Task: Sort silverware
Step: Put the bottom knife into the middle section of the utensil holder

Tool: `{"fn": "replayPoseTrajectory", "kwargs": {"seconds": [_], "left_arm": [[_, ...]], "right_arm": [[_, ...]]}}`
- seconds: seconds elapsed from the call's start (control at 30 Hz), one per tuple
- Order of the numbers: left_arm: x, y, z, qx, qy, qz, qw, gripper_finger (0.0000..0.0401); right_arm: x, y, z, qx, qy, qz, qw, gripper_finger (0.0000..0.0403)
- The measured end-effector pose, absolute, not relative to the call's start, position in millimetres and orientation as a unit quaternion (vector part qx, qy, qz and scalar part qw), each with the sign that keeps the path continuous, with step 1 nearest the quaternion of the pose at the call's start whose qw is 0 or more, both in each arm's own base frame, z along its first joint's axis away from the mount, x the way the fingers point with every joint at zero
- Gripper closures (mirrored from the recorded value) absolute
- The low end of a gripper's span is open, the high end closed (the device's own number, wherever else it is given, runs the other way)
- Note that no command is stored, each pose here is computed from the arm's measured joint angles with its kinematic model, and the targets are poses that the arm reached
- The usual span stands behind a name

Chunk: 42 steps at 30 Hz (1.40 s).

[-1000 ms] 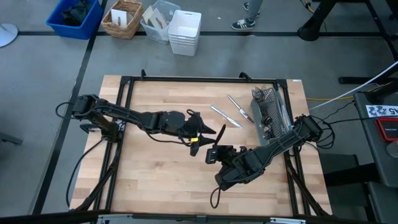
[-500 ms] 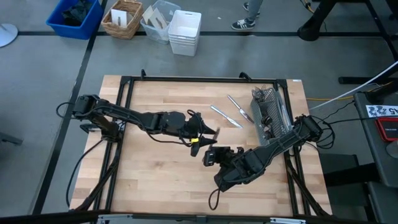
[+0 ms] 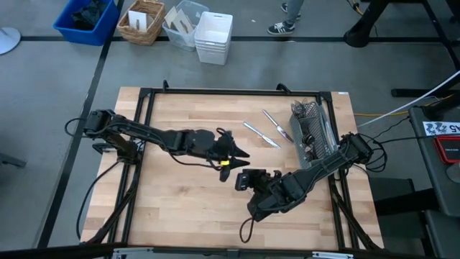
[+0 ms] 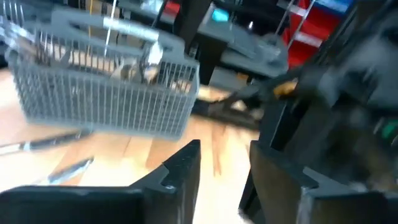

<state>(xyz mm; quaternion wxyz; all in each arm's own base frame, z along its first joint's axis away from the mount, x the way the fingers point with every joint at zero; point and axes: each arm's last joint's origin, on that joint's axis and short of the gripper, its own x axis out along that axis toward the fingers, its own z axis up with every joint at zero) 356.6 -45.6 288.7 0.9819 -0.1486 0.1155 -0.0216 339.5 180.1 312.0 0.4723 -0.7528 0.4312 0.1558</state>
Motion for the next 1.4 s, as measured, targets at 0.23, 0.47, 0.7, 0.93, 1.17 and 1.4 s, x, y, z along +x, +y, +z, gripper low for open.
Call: {"fn": "replayPoseTrajectory", "kwargs": {"seconds": [0.23,0.47,0.7,0.93,1.17,1.4], "left_arm": [[347.7,-48.6,265.3,-0.113,0.241,-0.011,0.964,0.0287],[345.7,-74.3,240.8,-0.043,0.311,-0.051,0.948,0.0288],[373.4,-100.9,197.2,0.043,0.278,-0.107,0.954,0.0288],[403.0,-108.3,171.6,0.055,0.261,-0.155,0.951,0.0288],[416.4,-109.5,128.9,0.062,0.316,-0.179,0.929,0.0288],[417.9,-105.2,105.4,0.081,0.343,-0.184,0.918,0.0288]], "right_arm": [[335.7,175.5,315.4,-0.653,0.461,0.001,0.601,0.0375],[322.5,166.8,313.1,-0.545,0.499,-0.084,0.669,0.0396],[304.0,156.1,315.4,-0.43,0.525,-0.174,0.713,0.0387],[277.6,139.5,355.2,-0.326,0.497,-0.195,0.78,0.0387],[248.1,122.2,389.2,-0.223,0.451,-0.222,0.835,0.0386],[229.2,109.0,408.0,-0.175,0.424,-0.233,0.857,0.0386]]}}
